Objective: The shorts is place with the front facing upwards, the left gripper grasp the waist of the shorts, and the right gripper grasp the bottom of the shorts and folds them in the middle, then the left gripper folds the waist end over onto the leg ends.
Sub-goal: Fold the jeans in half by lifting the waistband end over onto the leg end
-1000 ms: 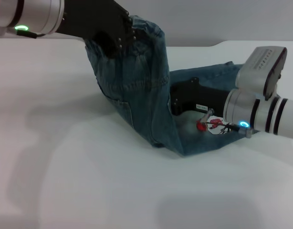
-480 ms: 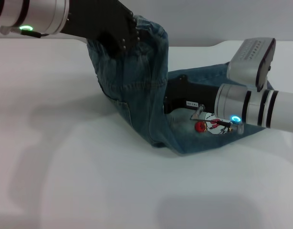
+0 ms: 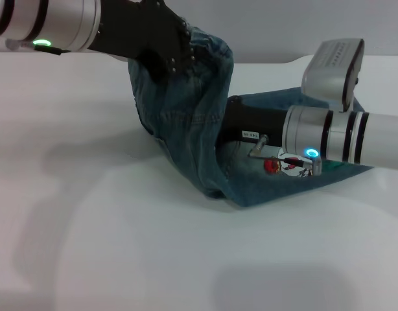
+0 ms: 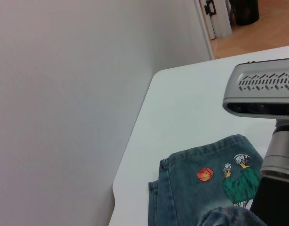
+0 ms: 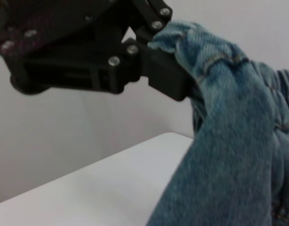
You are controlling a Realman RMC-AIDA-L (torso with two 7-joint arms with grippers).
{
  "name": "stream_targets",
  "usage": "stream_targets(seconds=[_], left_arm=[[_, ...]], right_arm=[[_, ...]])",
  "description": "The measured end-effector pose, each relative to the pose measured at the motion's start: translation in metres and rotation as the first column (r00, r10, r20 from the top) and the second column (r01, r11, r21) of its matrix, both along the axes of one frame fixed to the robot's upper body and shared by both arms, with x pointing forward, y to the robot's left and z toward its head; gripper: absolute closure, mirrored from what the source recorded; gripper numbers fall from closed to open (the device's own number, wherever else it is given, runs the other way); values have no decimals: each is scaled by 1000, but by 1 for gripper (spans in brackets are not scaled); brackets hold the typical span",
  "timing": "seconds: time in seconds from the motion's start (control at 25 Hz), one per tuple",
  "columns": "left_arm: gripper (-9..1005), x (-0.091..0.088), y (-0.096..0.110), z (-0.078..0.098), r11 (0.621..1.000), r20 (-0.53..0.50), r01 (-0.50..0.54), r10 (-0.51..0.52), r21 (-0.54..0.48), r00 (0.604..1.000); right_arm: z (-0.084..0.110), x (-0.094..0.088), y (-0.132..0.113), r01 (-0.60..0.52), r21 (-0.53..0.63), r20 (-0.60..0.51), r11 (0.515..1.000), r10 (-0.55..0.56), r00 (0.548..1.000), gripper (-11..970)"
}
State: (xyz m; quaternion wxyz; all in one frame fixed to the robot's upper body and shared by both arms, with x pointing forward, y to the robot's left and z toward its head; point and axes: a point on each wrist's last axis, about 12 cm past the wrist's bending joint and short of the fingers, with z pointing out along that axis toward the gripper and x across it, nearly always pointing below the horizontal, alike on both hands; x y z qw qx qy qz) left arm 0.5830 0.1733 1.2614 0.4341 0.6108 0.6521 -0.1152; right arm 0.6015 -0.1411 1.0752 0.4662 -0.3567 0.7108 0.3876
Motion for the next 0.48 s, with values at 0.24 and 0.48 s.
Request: stream_targets(seconds=[0.24, 0.48], left_arm=[[937, -1, -2, -1, 1000, 2, 10, -10, 5, 1000], [936, -1, -4, -2, 1000, 2, 18, -18, 9, 1000]], right_arm=[[4, 2, 6, -26, -5, -13, 1000, 26, 1000, 961], [8, 4, 10, -42, -7, -19, 999, 42, 999, 961]])
